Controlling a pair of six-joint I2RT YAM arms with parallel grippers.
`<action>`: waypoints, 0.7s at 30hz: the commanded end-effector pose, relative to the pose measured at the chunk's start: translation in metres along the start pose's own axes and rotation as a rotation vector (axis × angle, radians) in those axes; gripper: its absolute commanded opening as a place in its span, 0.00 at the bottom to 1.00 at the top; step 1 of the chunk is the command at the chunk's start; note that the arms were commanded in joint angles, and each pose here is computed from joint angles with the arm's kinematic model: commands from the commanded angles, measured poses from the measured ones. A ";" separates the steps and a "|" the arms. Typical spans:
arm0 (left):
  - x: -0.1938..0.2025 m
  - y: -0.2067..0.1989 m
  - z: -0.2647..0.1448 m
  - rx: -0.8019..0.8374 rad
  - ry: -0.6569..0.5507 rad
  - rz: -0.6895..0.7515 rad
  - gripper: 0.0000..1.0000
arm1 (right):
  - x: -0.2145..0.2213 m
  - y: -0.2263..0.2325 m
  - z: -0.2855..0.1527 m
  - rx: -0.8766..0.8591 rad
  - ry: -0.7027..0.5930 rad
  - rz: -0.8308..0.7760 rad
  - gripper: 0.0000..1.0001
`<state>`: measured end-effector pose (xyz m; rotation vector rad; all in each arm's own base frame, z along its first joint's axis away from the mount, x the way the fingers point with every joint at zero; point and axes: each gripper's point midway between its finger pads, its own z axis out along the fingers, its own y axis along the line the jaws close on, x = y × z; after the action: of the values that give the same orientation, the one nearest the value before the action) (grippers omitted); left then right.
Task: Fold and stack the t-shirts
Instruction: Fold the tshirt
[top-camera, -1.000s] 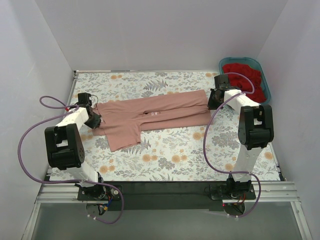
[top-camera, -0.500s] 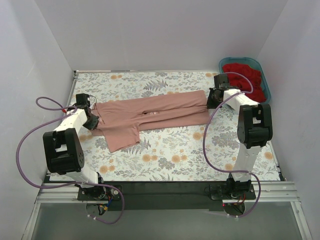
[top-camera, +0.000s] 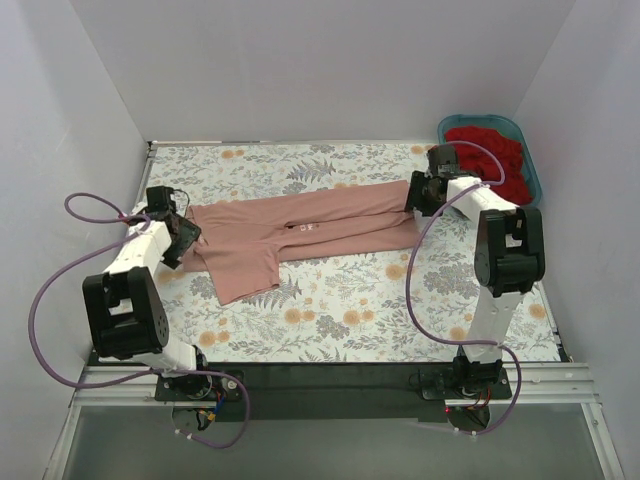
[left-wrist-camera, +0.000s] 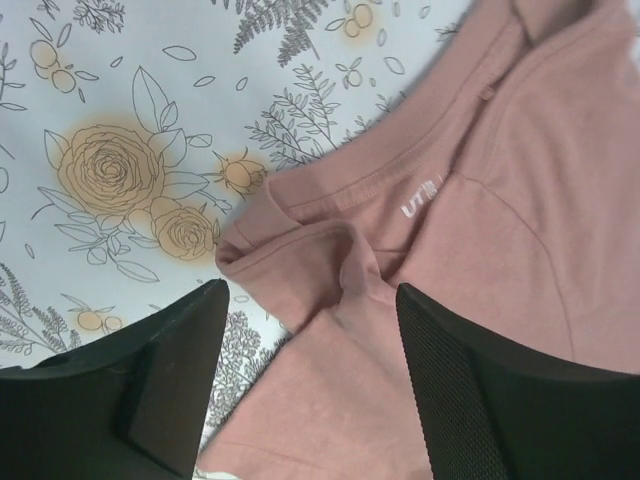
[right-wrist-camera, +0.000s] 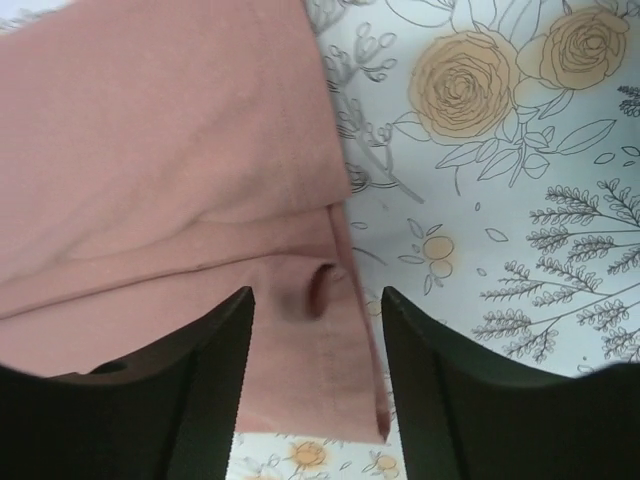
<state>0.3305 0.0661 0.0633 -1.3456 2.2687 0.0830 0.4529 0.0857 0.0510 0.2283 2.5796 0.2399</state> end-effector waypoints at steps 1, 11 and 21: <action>-0.027 -0.010 -0.044 0.099 -0.099 0.006 0.70 | -0.034 0.035 -0.049 -0.112 -0.137 -0.044 0.62; 0.091 0.019 -0.063 0.213 0.139 0.158 0.83 | 0.100 0.176 -0.093 -0.544 0.002 -0.246 0.66; 0.140 0.039 -0.048 0.144 0.247 0.175 0.69 | 0.188 0.279 -0.099 -0.820 0.131 -0.281 0.63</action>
<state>0.2276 -0.0374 0.0392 -1.1056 2.5366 -0.1803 0.2719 0.3489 0.0833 -0.4673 2.4615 1.0393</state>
